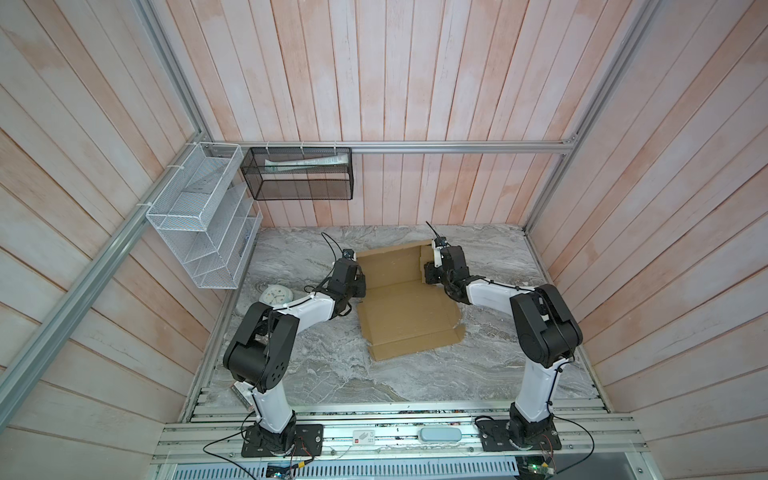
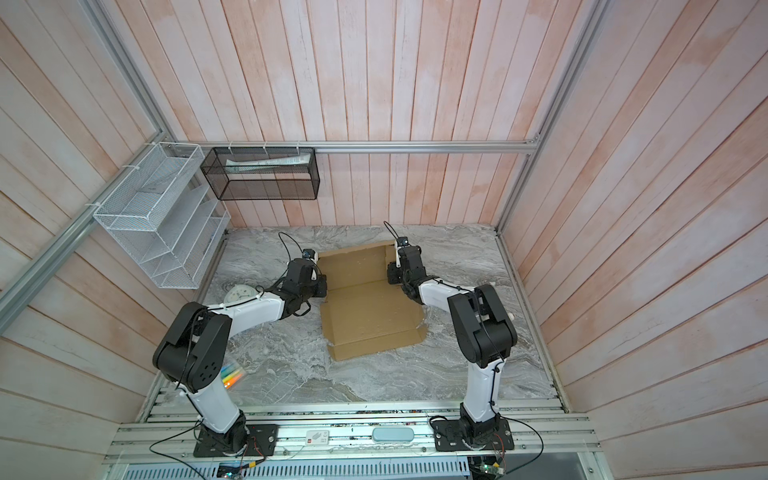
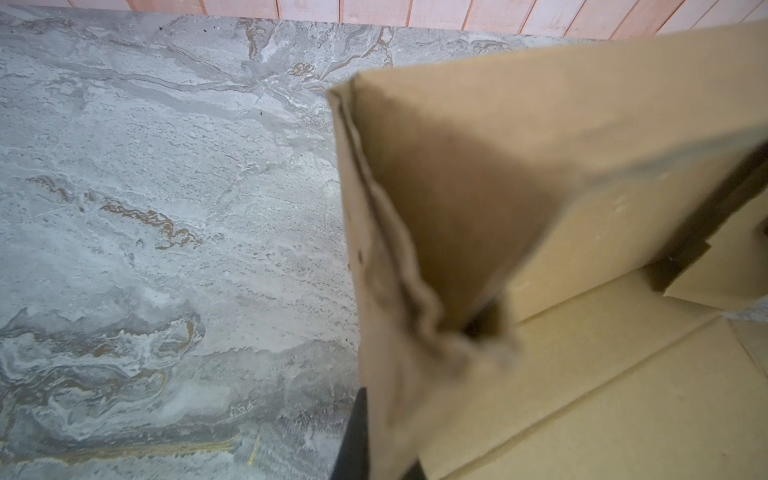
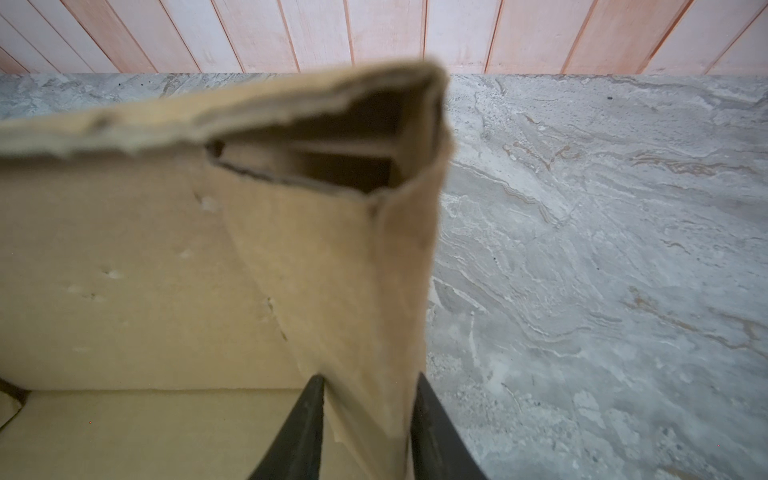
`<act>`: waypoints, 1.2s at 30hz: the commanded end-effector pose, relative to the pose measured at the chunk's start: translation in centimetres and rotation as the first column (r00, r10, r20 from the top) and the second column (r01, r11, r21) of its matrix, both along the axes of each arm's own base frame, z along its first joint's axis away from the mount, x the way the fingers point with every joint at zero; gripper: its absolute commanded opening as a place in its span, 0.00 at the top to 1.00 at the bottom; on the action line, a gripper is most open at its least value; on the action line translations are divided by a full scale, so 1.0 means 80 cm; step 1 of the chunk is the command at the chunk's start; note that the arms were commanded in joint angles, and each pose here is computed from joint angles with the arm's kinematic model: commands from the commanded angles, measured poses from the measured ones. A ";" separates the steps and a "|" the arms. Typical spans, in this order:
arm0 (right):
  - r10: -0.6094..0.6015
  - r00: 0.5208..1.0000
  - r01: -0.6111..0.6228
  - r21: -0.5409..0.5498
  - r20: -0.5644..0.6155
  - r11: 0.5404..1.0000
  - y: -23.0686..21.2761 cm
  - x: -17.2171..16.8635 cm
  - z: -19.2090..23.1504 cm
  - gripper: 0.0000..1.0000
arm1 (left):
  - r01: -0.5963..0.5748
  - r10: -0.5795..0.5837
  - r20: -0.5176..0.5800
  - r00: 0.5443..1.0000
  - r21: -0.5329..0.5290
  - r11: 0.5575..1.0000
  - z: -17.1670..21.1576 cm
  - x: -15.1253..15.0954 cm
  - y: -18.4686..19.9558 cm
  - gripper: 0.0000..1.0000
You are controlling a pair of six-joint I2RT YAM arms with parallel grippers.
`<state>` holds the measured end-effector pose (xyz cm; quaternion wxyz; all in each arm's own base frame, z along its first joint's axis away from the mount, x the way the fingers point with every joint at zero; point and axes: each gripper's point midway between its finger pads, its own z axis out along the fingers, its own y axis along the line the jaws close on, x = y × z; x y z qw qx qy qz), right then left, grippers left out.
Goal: Fold the paper box
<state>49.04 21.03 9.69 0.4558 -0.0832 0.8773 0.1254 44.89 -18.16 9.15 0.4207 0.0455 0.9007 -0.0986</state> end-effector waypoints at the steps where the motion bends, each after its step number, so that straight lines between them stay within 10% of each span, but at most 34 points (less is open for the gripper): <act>1: 0.048 0.997 -0.047 0.003 -0.059 0.999 0.025 -0.011 -0.025 0.66 | 0.097 -0.092 -0.159 0.983 0.022 0.995 -0.054 -0.032 -0.014 1.00; 36: -0.057 0.993 0.043 -0.125 -0.107 0.991 0.018 -0.013 -0.061 0.80 | 0.091 -0.086 -0.157 0.984 0.021 0.996 -0.046 -0.024 -0.017 1.00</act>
